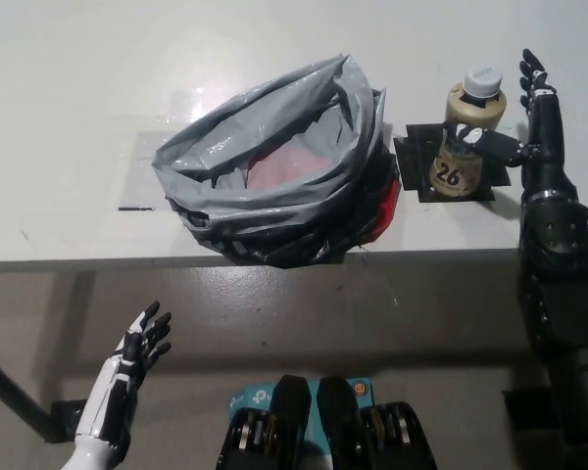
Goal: Use the right hand to pick up a bottle of protein shake and place it into a plastic bag on the left side
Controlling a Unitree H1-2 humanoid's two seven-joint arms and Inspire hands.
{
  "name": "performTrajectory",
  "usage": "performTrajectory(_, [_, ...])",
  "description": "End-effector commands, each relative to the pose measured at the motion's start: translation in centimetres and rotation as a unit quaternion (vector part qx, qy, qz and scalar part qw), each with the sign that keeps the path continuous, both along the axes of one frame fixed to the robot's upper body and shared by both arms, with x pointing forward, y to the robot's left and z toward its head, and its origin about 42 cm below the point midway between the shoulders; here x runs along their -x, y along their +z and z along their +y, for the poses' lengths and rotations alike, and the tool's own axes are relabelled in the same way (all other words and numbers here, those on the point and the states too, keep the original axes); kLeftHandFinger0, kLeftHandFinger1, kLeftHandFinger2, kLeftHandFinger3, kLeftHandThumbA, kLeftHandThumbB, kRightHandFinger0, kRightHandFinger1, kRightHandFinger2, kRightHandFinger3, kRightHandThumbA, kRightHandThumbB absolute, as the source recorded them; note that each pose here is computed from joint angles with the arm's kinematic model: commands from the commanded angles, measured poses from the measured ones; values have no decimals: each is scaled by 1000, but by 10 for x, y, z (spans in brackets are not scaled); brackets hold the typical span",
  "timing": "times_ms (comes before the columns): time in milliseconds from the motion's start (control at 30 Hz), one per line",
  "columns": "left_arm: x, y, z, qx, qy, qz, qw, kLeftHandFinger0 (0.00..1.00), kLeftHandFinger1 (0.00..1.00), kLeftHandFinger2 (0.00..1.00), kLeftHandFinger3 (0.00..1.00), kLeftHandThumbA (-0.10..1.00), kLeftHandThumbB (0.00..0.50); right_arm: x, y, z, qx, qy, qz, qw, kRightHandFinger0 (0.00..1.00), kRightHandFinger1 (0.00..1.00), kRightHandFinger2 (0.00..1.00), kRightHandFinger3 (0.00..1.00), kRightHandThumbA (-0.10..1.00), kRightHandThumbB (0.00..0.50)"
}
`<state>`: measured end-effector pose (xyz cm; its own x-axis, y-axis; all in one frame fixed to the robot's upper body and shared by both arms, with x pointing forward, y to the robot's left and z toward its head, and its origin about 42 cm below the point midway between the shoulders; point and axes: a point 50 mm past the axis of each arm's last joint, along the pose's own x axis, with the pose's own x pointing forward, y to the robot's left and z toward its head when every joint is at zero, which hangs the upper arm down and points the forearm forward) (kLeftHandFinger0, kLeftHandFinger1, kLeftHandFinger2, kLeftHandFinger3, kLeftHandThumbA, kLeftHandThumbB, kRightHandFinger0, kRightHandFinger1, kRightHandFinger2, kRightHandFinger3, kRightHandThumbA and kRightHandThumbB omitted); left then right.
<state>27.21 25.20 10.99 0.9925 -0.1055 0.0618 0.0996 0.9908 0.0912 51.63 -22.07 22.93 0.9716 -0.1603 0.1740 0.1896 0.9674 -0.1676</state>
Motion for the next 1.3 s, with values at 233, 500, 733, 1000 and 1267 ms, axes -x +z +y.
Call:
performTrajectory(233, [-2, 13, -2, -2, -20, -29, 999, 1000, 1000, 1000, 1000, 1000, 109, -25, 20, 21, -71, 36, -12, 997, 1000, 1000, 1000, 1000, 930, 486])
performTrajectory(500, [0, 13, -2, 4, -21, -28, 999, 1000, 1000, 1000, 1000, 1000, 109, -30, -1, 44, -92, 55, 14, 994, 868, 900, 1000, 1000, 599, 490])
performTrajectory(733, [-5, 18, 4, 2, -15, -30, 999, 1000, 1000, 1000, 1000, 1000, 119, -33, -10, 43, -45, 16, 36, 998, 0, 211, 551, 493, -100, 151])
performTrajectory(1000, [-2, 17, 7, -6, -13, -32, 999, 1000, 1000, 1000, 1000, 1000, 138, -27, -12, 36, -27, -9, 11, 1000, 1, 309, 662, 704, -100, 123])
performTrajectory(1267, [-2, 18, 7, 0, -20, -30, 999, 1000, 1000, 1000, 1000, 1000, 117, -19, 39, 35, 2, -9, -71, 997, 15, 337, 724, 768, -100, 105])
